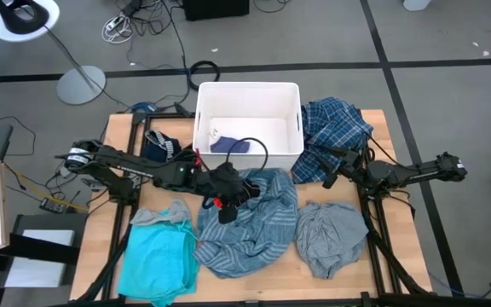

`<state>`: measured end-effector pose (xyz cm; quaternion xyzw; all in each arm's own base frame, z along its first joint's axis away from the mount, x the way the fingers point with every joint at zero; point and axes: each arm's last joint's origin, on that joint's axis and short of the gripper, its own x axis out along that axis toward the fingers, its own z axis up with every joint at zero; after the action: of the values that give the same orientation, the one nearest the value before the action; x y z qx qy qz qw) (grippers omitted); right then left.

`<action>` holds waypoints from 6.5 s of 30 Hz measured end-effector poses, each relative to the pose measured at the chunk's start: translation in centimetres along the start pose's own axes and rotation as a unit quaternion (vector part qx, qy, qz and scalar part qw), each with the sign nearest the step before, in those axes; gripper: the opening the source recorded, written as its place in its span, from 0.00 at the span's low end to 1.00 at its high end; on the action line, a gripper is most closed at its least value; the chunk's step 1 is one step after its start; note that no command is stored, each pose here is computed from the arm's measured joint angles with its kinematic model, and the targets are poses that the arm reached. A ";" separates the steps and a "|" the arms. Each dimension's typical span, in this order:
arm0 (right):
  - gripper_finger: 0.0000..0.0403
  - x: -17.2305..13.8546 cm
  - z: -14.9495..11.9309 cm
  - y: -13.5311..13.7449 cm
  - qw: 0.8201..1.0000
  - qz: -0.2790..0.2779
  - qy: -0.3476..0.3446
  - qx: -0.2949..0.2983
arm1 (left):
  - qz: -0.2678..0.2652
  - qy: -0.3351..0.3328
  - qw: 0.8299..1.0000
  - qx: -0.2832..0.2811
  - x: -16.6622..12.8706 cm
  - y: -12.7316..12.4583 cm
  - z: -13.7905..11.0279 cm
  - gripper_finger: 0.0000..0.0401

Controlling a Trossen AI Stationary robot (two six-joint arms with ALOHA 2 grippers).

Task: Sort clothes
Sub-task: Put the black sock into the white laundry bin, then put the black boxer shorts into the white laundry bin

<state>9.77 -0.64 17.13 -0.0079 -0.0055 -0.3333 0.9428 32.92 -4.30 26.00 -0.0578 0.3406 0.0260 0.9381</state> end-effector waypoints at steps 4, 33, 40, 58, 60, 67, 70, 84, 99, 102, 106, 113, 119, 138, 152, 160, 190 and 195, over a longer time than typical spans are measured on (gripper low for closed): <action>0.54 0.0 0.0 0.0 1.000 0.000 -0.001 0.001 | -0.005 0.025 1.000 -0.018 0.4 0.0 -0.5 0.15; 0.54 0.0 0.0 0.0 1.000 0.000 -0.002 0.002 | 0.101 0.099 0.990 0.015 4.7 -0.7 -1.4 0.01; 0.54 0.0 0.0 0.0 1.000 0.000 -0.002 0.002 | 0.089 0.047 0.995 0.027 2.2 -1.1 1.4 0.00; 0.54 0.0 0.0 0.0 1.000 0.000 -0.002 0.002 | 0.224 -0.133 0.960 0.103 -10.0 4.0 13.3 0.00; 0.54 0.0 0.1 0.0 1.000 0.000 -0.003 0.003 | 0.241 -0.134 0.957 0.091 -10.4 5.4 13.7 0.01; 0.54 0.0 0.1 0.0 1.000 0.000 -0.004 0.004 | 0.255 -0.053 0.965 0.018 -10.0 10.1 12.2 0.08; 0.54 0.0 0.1 0.0 1.000 0.000 -0.004 0.004 | 0.224 -0.029 0.974 -0.011 -10.0 11.6 11.7 0.13; 0.54 0.0 0.1 0.0 1.000 0.000 -0.004 0.005 | 0.192 -0.043 0.980 0.027 -13.5 11.3 11.4 0.21; 0.54 0.0 0.4 0.0 0.999 0.001 -0.017 0.038 | 0.094 -0.090 0.991 -0.011 -24.0 7.1 5.0 0.21; 0.54 0.0 0.5 0.0 0.998 0.011 -0.017 0.062 | 0.088 -0.106 0.990 -0.036 -23.7 6.9 2.2 0.21; 0.54 0.0 0.7 0.2 0.989 0.045 -0.025 0.139 | 0.081 -0.126 0.986 -0.078 -22.1 7.0 -1.9 0.21; 0.54 -0.6 3.9 0.5 0.966 0.165 -0.112 0.163 | 0.057 -0.127 0.981 -0.137 -18.3 7.5 -7.4 0.21; 0.53 -1.2 8.3 0.9 0.965 0.214 -0.085 0.124 | 0.063 -0.086 0.981 -0.162 -15.7 7.8 -10.0 0.21; 0.41 0.7 14.0 8.2 0.940 0.256 0.226 0.002 | 0.193 0.108 0.949 -0.225 -8.6 9.9 -13.9 0.21; 0.41 0.1 13.0 9.2 0.926 0.246 0.283 0.037 | 0.207 0.164 0.940 -0.217 -8.7 11.0 -14.8 0.21; 0.41 0.1 13.0 9.2 0.926 0.246 0.283 0.037 | 0.170 0.187 0.955 -0.154 -8.7 10.8 -14.9 0.21; 0.41 0.2 13.0 9.2 0.928 0.240 0.281 0.042 | 0.339 0.152 0.826 -0.424 -14.3 17.5 -11.7 0.21; 0.41 0.1 13.0 9.2 0.928 0.240 0.282 0.043 | 0.333 0.171 0.807 -0.456 -13.2 19.8 -12.3 0.21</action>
<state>15.63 6.69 29.98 0.1255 0.2483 -0.0849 0.9567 13.20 13.64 23.32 -0.3657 0.4425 0.4790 0.6640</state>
